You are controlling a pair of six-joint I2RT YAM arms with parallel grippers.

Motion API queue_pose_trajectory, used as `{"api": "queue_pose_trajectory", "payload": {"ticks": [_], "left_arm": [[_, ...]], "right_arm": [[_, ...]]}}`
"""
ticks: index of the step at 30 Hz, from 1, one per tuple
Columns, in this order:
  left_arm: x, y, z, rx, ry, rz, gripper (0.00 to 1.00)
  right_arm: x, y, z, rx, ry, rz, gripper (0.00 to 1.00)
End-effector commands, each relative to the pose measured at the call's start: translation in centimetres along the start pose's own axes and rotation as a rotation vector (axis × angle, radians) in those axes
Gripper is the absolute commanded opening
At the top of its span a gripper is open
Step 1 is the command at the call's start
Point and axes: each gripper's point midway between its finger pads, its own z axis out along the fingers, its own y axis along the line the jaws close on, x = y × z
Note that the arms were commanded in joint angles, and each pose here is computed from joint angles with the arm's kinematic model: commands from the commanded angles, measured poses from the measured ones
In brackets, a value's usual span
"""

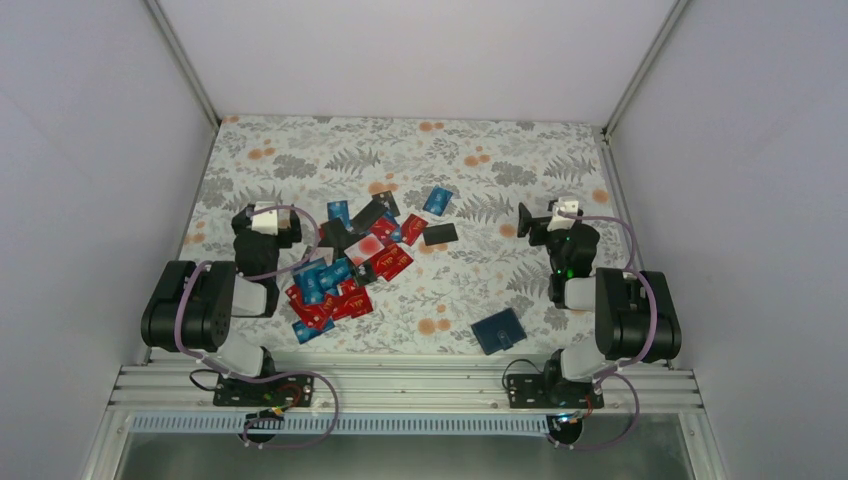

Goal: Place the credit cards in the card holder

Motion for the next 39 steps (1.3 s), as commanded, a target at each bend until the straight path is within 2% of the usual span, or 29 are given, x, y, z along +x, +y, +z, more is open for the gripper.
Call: {"api": "queue_pose_trajectory", "payload": {"ticks": [1,3,4,6,9,15,18,24,27,32,37,39], "left_arm": [[-1.6,-0.4,0.2,0.021,-0.058,-0.001,1.0],[-1.9,-0.5,0.4,0.027,-0.052,0.002,1.0],[-2.0,-0.4,0.6,0.02,-0.039,0.0,1.0],[-2.0,0.3,1.9,-0.024,0.046,-0.017,1.0],[-2.5,1.6,3.5,-0.112,0.156,-0.034,1.0],[-7.2,1.4,3.9,-0.118,0.215,-0.028,1.0],[-9.6,0.7,3.6,-0.074,0.281,-0.063,1.0],[-13.0,0.9,3.1,-0.053,0.398,-0.218,1.0],[-13.8,-2.0,2.7,0.123,0.457,-0.213,1.0],[-14.5,-7.5,0.0,0.407,0.468,-0.224,1.0],[-12.9,-14.6,-3.5,0.665,0.546,-0.164,0.98],[-12.2,-17.4,-5.1,0.749,0.571,-0.143,0.94]], "right_arm": [[-0.9,-0.3,0.1,0.023,-0.033,-0.018,1.0],[-1.6,-0.7,0.8,0.036,-0.015,-0.011,1.0],[-1.6,-1.2,1.5,0.061,0.033,0.017,1.0],[-2.6,-2.1,2.5,0.1,0.088,0.062,1.0],[-5.2,-1.8,2.0,0.096,0.052,0.105,1.0],[-12.4,-1.9,0.4,0.125,0.006,0.135,1.0],[-15.2,-3.0,-1.2,0.207,0.042,0.309,1.0],[-17.8,-1.7,-3.4,0.184,0.094,0.53,1.0],[-15.9,-0.2,-4.1,0.149,0.228,0.635,1.0],[-9.1,1.2,-6.5,0.21,0.508,0.773,1.0],[-3.3,6.1,-9.4,0.096,0.715,0.897,1.0],[-1.2,7.4,-10.6,0.093,0.784,0.921,1.0]]}}
